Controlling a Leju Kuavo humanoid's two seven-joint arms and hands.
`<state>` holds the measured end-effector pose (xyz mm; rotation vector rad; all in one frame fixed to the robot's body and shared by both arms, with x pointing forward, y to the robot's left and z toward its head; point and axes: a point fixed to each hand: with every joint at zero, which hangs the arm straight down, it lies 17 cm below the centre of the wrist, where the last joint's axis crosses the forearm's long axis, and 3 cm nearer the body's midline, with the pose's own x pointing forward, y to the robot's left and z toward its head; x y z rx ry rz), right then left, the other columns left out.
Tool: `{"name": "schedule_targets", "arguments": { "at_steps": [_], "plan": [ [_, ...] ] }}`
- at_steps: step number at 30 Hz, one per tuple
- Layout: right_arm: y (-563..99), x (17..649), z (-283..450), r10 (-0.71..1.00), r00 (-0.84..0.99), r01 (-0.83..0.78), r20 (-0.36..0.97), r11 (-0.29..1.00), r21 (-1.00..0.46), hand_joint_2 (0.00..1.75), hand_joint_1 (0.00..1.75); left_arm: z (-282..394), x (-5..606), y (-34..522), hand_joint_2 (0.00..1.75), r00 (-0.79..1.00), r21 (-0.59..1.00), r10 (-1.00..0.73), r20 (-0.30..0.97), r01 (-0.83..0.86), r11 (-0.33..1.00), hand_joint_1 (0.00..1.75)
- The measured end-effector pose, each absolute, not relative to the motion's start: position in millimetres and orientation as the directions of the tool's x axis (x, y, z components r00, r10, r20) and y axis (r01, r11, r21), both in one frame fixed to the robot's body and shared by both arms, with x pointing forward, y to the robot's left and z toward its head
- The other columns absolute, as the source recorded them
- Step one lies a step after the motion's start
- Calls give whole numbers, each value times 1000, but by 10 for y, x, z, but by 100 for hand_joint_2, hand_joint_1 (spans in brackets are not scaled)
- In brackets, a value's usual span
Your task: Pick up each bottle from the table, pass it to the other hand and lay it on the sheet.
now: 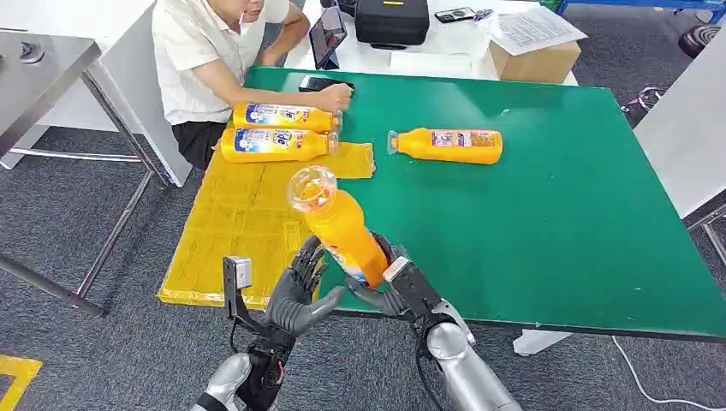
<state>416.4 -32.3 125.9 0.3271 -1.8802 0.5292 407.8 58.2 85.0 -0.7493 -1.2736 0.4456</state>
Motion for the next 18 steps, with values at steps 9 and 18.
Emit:
{"name": "schedule_targets", "arguments": {
  "at_steps": [9,18],
  "plan": [
    [175,3927,1014,121,-363,-591,924,736,-329,175,175,1158,4194,667,175,123,-674,663,738,126,728,0],
    [294,3874,732,184,-335,-616,924,700,-362,175,175,1503,4176,756,175,37,-665,669,742,159,729,0]
  ]
}}
